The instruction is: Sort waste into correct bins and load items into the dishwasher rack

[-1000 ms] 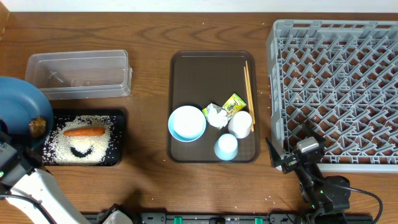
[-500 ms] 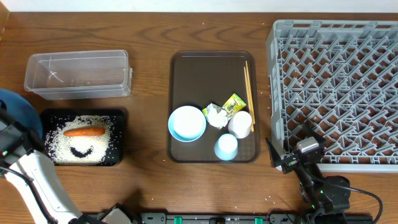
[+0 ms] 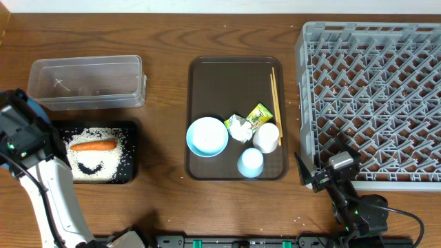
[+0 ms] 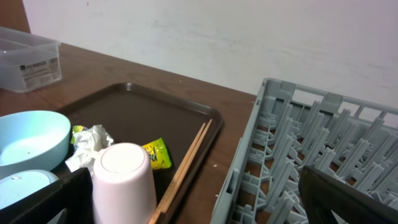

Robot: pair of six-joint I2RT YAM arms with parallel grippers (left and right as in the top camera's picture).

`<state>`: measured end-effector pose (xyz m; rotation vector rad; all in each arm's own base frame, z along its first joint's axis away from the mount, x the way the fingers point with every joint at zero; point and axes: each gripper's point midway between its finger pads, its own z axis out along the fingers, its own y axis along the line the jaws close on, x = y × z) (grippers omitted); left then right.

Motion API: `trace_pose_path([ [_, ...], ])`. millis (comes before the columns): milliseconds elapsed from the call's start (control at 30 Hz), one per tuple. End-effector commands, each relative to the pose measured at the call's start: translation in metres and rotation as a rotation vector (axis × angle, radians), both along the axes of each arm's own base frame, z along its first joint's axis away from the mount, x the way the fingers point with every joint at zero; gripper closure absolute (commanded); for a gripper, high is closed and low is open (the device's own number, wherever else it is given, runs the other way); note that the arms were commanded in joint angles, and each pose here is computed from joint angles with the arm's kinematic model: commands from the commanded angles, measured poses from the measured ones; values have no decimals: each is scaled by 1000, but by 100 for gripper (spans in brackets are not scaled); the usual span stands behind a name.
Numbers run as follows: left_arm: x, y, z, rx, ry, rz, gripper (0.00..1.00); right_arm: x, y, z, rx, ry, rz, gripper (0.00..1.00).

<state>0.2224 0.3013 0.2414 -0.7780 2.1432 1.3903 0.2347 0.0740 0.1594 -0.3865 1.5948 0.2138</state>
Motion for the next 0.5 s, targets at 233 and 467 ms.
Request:
trace_pose_path([
  [233, -1, 6, 24, 118, 193, 12, 94, 0, -1, -2, -7, 4, -2, 1],
  [467, 25, -10, 19, 129, 294, -100, 94, 0, -1, -2, -7, 4, -2, 1],
])
